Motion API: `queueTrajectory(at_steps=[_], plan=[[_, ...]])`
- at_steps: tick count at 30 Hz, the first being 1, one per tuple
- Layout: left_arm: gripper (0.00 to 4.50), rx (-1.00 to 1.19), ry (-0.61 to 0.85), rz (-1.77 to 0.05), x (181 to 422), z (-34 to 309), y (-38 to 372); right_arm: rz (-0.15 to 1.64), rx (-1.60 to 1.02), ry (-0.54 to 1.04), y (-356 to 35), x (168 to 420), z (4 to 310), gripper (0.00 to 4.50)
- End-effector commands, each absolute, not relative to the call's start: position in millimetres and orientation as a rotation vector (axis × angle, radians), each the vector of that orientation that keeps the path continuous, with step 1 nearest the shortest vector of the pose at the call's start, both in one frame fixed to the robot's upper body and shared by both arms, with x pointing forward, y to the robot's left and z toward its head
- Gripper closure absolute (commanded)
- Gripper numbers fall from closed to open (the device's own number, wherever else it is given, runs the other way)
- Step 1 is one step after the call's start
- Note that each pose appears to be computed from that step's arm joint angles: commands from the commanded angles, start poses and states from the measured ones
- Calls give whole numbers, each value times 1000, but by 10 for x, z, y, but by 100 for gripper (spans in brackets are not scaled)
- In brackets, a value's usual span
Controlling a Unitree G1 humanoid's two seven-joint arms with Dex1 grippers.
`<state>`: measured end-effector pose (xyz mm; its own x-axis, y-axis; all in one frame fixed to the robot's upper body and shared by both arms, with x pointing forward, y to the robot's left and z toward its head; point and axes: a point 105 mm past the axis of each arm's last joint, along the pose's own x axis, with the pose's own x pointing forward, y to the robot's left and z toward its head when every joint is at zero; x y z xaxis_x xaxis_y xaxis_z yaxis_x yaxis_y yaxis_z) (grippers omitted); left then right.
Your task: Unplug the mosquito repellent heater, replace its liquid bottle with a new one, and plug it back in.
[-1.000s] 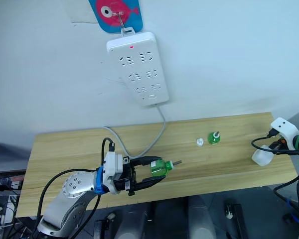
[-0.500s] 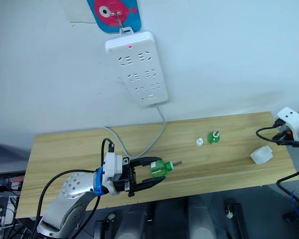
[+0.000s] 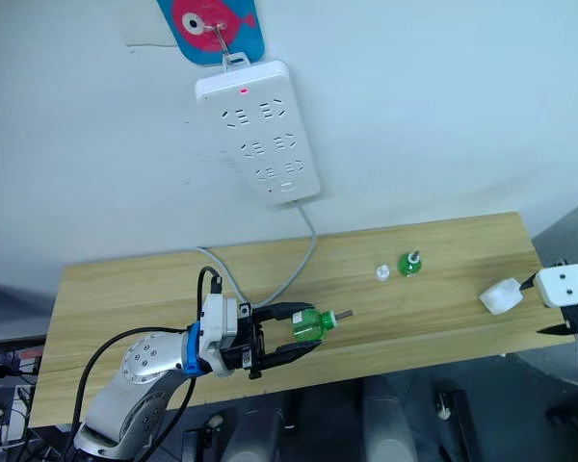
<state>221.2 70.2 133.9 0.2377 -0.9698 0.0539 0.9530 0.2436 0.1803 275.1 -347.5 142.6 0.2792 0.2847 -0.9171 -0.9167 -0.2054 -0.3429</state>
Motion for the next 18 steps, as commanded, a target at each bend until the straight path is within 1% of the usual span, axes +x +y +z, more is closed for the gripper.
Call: queueTrajectory(at_steps=[1, 2, 5, 7, 9, 13, 16, 18], plan=[[228, 112, -207, -1343, 2139, 1399, 640, 1350, -1430, 580, -3377, 2757, 1428, 2], [228, 112, -206, -1340, 2135, 1397, 642, 1357, -1448, 553, -3333, 2795, 1414, 2], [228, 111, -204, -1328, 2129, 1396, 646, 1361, -1458, 540, -3290, 2856, 1372, 2], [228, 111, -203, -1311, 2127, 1401, 658, 1269, -1345, 557, -3320, 2933, 1389, 2], [228, 109, -197, -1294, 2115, 1401, 680, 1147, -1163, 577, -3378, 3016, 1471, 2], [228, 102, -177, -1281, 2066, 1365, 717, 882, -664, 598, -3465, 3205, 1770, 2], [228, 85, -162, -1258, 2078, 1345, 748, 567, -411, 740, -3706, 3243, 1850, 2], [228, 81, -158, -1254, 2086, 1332, 754, 376, -241, 842, -3785, 3190, 1859, 2]])
